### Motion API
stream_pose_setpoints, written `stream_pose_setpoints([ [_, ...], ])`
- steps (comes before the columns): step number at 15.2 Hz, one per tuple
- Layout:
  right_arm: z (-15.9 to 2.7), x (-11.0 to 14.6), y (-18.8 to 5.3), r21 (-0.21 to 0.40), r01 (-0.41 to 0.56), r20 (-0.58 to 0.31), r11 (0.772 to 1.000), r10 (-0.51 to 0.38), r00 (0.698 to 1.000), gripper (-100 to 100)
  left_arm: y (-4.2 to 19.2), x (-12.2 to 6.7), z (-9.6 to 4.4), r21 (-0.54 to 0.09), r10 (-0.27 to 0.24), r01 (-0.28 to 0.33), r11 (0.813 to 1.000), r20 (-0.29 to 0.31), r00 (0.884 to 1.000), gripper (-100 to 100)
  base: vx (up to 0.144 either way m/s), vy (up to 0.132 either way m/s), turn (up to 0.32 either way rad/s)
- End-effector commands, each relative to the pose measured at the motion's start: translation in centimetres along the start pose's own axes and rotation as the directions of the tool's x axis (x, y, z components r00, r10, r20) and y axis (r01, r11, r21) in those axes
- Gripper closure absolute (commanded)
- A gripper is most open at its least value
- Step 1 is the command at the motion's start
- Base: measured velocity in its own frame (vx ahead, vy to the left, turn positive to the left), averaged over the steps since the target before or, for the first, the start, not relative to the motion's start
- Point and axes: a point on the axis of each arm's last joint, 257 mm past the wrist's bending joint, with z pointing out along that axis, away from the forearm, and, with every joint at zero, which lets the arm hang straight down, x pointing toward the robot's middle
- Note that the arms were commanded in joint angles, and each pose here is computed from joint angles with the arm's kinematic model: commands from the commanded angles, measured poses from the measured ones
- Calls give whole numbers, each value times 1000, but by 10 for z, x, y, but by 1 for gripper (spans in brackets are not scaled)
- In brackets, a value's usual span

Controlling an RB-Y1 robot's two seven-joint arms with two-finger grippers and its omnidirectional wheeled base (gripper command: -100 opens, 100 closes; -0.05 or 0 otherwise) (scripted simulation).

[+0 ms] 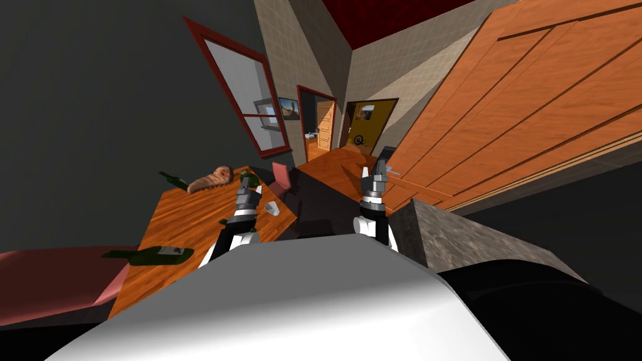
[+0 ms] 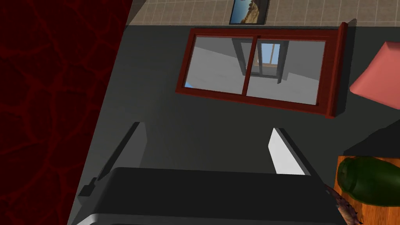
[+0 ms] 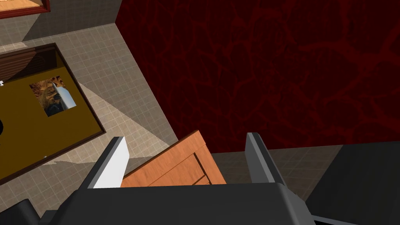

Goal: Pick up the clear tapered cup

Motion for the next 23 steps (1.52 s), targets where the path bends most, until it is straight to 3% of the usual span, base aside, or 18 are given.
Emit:
stream_pose_setpoints([
  [1, 0, 0, 0, 0, 0, 0, 1000, 0, 1000, 0, 25, -8, -6, -78, 20, -20, 997, 0, 1000, -100, 29, -31, -63],
  [4, 0, 0, 0, 0, 0, 0, 1000, 0, 1000, 0, 58, -26, -16, -182, 46, -44, 982, 6, 999, -100, 76, -73, -58],
  [6, 0, 0, 0, 0, 0, 0, 1000, 0, 1000, 0, 62, -26, -17, -197, 46, -44, 979, 6, 999, -100, 48, -44, -19],
  [7, 0, 0, 0, 0, 0, 0, 1000, 0, 1000, 0, 79, -36, -23, -251, 58, -53, 967, 11, 998, -100, 50, -44, 3],
  [8, 0, 0, 0, 0, 0, 0, 1000, 0, 1000, 0, 81, -36, -24, -259, 58, -53, 964, 10, 998, -100, 54, -49, -14],
  [12, 0, 0, 0, 0, 0, 0, 1000, 0, 1000, 0, 120, -59, -43, -388, 81, -66, 919, 23, 996, -100, 72, -52, -46],
  [13, 0, 0, 0, 0, 0, 0, 1000, 0, 1000, 0, 135, -71, -53, -434, 92, -69, 898, 32, 995, -100, 79, -37, -80],
  [14, 0, 0, 0, 0, 0, 0, 1000, 0, 1000, 0, 140, -71, -55, -453, 91, -68, 889, 30, 995, -100, 78, -32, -59],
  [15, 0, 0, 0, 0, 0, 0, 1000, 0, 1000, 0, 154, -84, -66, -498, 102, -68, 864, 40, 994, -100, 80, -26, -84],
  [16, 0, 0, 0, 0, 0, 0, 1000, 0, 1000, 0, 159, -84, -69, -516, 101, -67, 854, 39, 994, -100, 75, -21, -74],
  [17, 0, 0, 0, 0, 0, 0, 1000, 0, 1000, 0, 173, -97, -82, -563, 111, -64, 824, 49, 993, -100, 82, -17, -76],
  [18, 0, 0, 0, 0, 0, 0, 1000, 0, 1000, 0, 177, -97, -84, -577, 110, -62, 814, 48, 993, -100, 89, -17, -58],
  [19, 0, 0, 0, 0, 0, 0, 1000, 0, 1000, 0, 190, -110, -99, -623, 120, -57, 780, 60, 991, -100, 96, -28, -89],
  [20, 0, 0, 0, 0, 0, 0, 1000, 0, 1000, 0, 194, -110, -101, -636, 119, -55, 770, 59, 991, -100, 99, -34, -65],
  [21, 0, 0, 0, 0, 0, 0, 1000, 0, 1000, 0, 206, -123, -116, -677, 128, -46, 735, 71, 989, -100, 106, -37, -72],
  [22, 0, 0, 0, 0, 0, 0, 1000, 0, 1000, 0, 210, -122, -120, -692, 126, -44, 721, 69, 990, -100, 95, -28, -59],
  [23, 0, 0, 0, 0, 0, 0, 1000, 0, 1000, 0, 210, -122, -120, -692, 126, -44, 721, 69, 990, -100, 61, -15, -15],
])
